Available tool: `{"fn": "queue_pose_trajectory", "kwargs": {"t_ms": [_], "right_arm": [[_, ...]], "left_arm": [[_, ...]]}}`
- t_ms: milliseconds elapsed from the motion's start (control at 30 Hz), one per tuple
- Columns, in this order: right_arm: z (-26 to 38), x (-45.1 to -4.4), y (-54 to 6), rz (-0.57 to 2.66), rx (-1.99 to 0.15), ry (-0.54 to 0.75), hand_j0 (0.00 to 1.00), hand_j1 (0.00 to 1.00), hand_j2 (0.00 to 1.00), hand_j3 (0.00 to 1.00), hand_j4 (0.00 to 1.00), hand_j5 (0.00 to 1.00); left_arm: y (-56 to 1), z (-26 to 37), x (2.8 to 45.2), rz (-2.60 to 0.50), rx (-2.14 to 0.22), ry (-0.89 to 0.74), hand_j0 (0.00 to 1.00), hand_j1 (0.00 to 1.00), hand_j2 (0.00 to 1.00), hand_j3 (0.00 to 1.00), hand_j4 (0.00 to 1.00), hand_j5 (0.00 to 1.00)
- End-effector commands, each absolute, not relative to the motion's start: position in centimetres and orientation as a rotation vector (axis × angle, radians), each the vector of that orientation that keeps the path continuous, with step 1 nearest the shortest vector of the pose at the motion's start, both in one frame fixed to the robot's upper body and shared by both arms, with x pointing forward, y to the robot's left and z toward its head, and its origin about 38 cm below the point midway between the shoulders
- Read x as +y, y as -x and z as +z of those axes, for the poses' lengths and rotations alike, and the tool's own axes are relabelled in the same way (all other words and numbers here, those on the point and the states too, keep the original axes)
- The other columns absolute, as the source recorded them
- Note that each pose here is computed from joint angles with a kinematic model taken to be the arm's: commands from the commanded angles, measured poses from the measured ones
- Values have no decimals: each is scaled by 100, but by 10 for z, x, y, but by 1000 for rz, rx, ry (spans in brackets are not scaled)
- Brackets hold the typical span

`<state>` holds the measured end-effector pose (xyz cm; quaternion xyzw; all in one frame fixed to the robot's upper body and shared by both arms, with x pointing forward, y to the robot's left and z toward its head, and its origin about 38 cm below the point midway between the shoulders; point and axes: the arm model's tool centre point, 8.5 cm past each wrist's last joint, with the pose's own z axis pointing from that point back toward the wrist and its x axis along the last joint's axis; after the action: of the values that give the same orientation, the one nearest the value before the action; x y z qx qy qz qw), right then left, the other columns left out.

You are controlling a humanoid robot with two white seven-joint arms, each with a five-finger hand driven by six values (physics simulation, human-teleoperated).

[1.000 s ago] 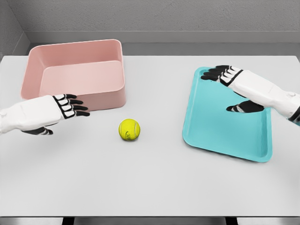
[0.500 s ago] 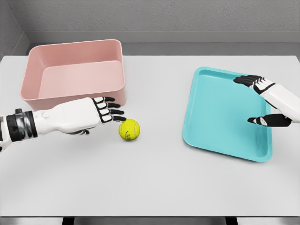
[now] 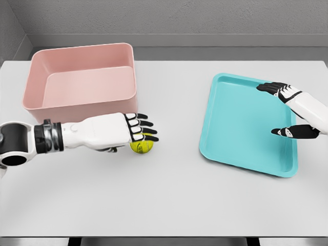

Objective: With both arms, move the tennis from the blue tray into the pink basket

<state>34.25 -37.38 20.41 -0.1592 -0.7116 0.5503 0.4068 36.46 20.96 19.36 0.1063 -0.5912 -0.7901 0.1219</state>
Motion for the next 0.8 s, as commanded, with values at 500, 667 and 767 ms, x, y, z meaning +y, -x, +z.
{"fn": "queue_pose_trajectory", "kwargs": {"t_ms": [500,667,767], "right_arm": [[203,-375,-343,1377,-1793,395,100,100,100,100,100,100],[203,-375,-343,1377,-1793,395,100,100,100,100,100,100],[203,-375,-343,1377,-1793,395,100,100,100,100,100,100]], "left_arm": [[-373,168,198,-2296,-1680,-221,100,100,100,100,100,100],[-384,168,193,-2278,-1684,-229,100,100,100,100,100,100],[-385,161,191,-2277,-1671,-214,100,100,100,100,100,100]]}}
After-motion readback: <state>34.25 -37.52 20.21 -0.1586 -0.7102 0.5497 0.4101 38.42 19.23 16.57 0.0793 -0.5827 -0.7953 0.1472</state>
